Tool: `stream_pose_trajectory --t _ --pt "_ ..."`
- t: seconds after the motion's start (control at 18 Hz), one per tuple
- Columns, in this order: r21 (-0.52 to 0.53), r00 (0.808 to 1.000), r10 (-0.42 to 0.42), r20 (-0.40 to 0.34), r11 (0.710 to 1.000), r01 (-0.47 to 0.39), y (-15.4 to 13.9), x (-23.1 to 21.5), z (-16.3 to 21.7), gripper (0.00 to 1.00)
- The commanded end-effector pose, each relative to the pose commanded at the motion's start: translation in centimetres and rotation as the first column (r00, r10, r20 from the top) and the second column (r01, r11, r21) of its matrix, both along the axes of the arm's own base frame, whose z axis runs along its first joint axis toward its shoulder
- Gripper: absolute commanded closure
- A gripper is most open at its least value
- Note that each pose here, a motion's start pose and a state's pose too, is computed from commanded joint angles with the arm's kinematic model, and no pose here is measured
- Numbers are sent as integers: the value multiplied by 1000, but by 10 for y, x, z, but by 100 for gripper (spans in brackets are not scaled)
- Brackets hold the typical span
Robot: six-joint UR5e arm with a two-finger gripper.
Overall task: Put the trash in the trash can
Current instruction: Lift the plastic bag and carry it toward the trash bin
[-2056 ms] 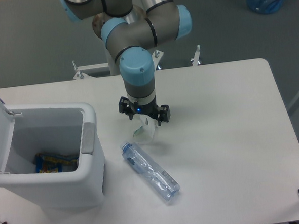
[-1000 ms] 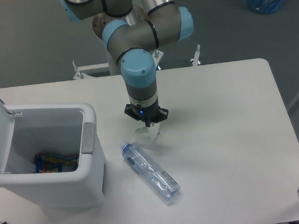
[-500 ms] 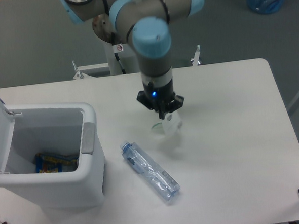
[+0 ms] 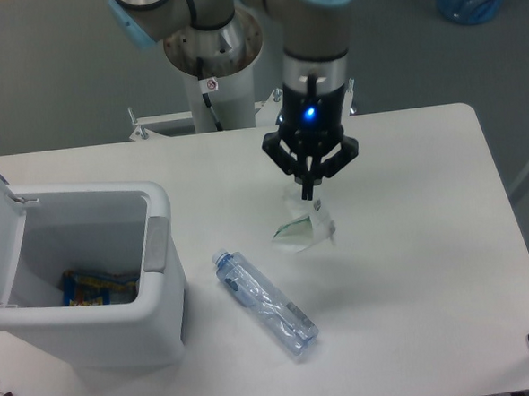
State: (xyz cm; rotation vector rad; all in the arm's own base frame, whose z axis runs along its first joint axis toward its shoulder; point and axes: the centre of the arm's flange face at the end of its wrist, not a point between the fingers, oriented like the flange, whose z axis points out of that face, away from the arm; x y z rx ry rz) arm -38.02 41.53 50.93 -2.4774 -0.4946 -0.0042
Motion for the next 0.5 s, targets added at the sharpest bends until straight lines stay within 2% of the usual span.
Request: stream_pose_trajectory --t 0.17,0.33,0.5 --pt "104 994 88 69 990 -95 8 2 39 100" --pt "171 986 148 83 972 -160 9 15 85 100" --pt "222 980 156 125 958 -181 12 45 111 100"
